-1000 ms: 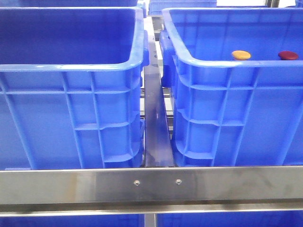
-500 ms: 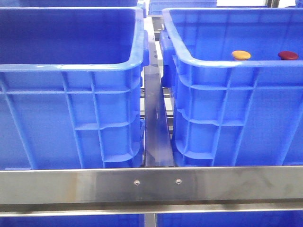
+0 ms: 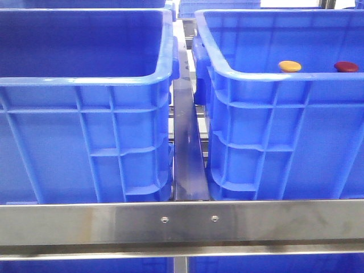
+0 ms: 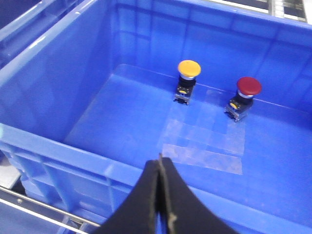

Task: Pick red and yellow buttons and place in box

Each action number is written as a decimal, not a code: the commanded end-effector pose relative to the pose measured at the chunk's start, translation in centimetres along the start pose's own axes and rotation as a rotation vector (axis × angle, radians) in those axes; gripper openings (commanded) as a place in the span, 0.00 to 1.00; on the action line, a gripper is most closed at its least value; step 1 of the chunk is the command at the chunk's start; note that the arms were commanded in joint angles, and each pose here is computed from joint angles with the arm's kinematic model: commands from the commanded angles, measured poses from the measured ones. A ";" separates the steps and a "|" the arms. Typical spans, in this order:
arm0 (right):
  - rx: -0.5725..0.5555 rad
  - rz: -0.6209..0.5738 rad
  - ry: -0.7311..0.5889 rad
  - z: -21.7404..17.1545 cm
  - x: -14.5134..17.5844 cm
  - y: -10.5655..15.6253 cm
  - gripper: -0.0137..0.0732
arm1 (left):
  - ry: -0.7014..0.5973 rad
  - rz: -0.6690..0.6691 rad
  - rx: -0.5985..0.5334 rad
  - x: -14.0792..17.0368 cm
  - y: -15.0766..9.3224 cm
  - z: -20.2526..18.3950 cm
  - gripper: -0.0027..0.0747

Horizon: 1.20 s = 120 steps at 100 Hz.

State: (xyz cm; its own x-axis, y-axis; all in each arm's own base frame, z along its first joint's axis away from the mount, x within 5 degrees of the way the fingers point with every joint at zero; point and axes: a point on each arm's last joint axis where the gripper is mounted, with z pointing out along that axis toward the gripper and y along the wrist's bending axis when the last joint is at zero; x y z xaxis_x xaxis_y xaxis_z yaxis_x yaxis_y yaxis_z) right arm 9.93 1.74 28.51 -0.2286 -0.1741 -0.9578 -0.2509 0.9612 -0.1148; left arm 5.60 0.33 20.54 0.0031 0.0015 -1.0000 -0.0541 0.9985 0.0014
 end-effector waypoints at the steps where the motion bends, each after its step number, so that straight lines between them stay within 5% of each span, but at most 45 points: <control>1: 0.039 0.004 -0.050 -0.2 -1.2 -0.4 0.09 | -0.062 -0.009 0.004 0.9 0.0 0.0 0.01; 13: 0.136 -0.092 -0.057 -0.3 -1.3 -1.3 0.09 | -0.062 -0.009 0.004 0.9 0.0 0.0 0.01; 25: 0.251 0.062 -0.189 -0.7 -2.3 -2.3 0.09 | -0.062 -0.009 0.004 0.9 0.0 0.0 0.01; 34: 0.311 0.071 -0.310 -1.3 -3.3 -2.7 0.09 | -0.062 -0.009 0.004 0.9 0.0 0.0 0.01; 67: 0.271 0.128 -0.487 -1.4 0.4 -1.6 0.09 | -0.062 -0.009 0.004 0.9 0.0 0.0 0.01; 100: 0.276 0.118 -0.385 -1.2 7.2 -0.4 0.09 | -0.062 -0.009 0.004 0.9 0.0 0.0 0.01; 120: 0.287 0.120 -0.368 -2.2 7.9 -0.1 0.09 | -0.062 -0.009 0.004 0.9 0.0 0.0 0.01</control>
State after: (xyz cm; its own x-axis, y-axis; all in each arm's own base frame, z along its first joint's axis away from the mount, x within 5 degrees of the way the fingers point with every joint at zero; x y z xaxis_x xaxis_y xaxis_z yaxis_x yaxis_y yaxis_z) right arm 6.59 -0.20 20.45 0.0350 -0.0129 -0.9993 0.0337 0.9994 -0.0118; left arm 5.60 0.33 20.54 0.0029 0.0036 -1.0000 -0.0541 0.9985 0.0035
